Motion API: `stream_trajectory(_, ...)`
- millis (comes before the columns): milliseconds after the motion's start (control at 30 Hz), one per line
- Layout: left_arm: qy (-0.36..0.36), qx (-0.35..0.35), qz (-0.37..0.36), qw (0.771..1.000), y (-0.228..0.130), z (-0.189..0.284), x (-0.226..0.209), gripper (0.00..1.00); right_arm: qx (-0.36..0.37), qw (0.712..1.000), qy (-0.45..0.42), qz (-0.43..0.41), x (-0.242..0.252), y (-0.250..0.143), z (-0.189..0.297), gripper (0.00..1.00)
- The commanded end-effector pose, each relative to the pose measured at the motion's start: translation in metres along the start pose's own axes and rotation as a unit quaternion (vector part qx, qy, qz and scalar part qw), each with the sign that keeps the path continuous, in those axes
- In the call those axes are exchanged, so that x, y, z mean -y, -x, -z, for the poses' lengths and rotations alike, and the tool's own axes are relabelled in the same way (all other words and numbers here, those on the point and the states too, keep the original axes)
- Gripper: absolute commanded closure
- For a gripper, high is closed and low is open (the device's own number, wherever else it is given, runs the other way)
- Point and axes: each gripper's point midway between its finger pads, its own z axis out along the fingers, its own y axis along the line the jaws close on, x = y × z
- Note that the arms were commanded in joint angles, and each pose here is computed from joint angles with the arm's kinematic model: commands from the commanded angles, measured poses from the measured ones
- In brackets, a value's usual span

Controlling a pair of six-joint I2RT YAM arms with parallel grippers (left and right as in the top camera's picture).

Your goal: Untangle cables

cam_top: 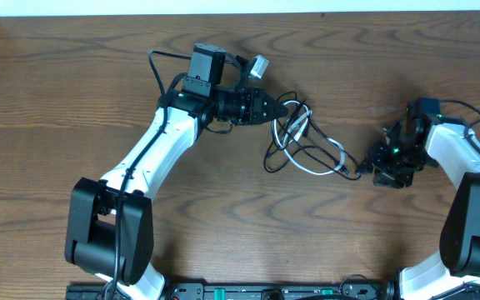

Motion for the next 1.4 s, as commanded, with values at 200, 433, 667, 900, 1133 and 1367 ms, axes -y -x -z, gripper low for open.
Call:
stream_trajectory(200, 0.032, 0.064, -0.002, 0.997, 0.032, 0.040, -0.013, 0.93, 0.081, 0.970, -0.204, -0.104, 0.075, 0.037, 0.072, 0.86)
stream_trajectory(433, 0.210, 0.158, 0.014, 0.965, 0.044, 0.095, -0.029, 0.93, 0.126, 0.958, -0.207, -0.153, 0.088, 0.056, 0.101, 0.82)
stream_trajectory(667, 0.161, 0.132, -0.015, 0.978, 0.025, 0.096, 0.015, 0.93, 0.106, 0.956, 0.218, 0.164, -0.077, 0.058, 0.116, 0.48)
stream_trajectory(900, -0.011, 0.081, -0.076, 0.994, 0.014, 0.084, 0.078, 0.92, 0.072, 0.875, 0.379, 0.293, -0.177, 0.013, 0.128, 0.31)
stream_trajectory(1133, -0.055, 0.079, -0.063, 0.993, 0.018, 0.086, 0.097, 0.92, 0.043, 0.855, 0.392, 0.336, -0.238, -0.015, 0.113, 0.30)
stream_trajectory(1367, -0.055, 0.079, -0.029, 0.995, 0.019, 0.086, 0.096, 0.92, 0.057, 0.888, 0.341, 0.302, -0.262, -0.013, 0.091, 0.32)
